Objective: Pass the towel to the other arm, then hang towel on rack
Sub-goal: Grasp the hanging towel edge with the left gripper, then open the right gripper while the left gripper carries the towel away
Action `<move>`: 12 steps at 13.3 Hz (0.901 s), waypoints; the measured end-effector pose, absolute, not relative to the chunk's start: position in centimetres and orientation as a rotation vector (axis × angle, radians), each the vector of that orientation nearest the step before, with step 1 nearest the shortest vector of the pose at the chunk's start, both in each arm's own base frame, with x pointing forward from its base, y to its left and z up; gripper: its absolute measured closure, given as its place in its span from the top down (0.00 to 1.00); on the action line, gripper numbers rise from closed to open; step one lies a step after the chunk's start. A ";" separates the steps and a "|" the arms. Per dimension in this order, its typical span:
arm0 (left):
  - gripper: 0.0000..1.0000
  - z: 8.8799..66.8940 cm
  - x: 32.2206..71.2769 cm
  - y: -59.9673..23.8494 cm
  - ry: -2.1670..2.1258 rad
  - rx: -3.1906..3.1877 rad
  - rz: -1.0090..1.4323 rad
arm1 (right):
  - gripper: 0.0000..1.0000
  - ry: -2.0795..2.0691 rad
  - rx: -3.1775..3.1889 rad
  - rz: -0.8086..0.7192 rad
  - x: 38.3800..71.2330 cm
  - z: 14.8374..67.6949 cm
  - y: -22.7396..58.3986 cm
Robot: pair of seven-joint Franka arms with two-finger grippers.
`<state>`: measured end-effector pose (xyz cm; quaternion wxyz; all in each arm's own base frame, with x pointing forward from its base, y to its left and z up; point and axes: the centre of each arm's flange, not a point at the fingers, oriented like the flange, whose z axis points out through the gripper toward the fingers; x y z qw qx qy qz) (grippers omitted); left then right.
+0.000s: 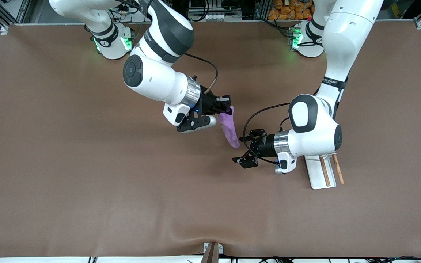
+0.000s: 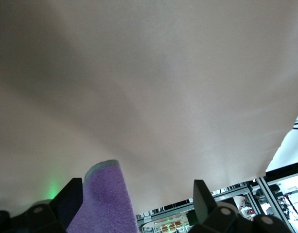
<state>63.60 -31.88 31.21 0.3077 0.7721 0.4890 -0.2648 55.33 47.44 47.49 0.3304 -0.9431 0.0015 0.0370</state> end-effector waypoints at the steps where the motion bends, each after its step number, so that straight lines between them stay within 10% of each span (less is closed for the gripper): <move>1: 1.00 31.2 63.5 -32.0 1.305 2.039 -0.715 | 0.07 0.004 -2.466 0.097 55.3 47.5 47.4; 4: 0.96 31.1 62.9 -32.9 1.329 2.036 -0.747 | 0.07 0.004 -2.466 0.097 55.3 47.5 47.4; 12: 0.06 30.8 63.2 -31.7 1.325 2.091 -0.742 | 0.07 0.005 -2.467 0.097 55.3 47.4 47.4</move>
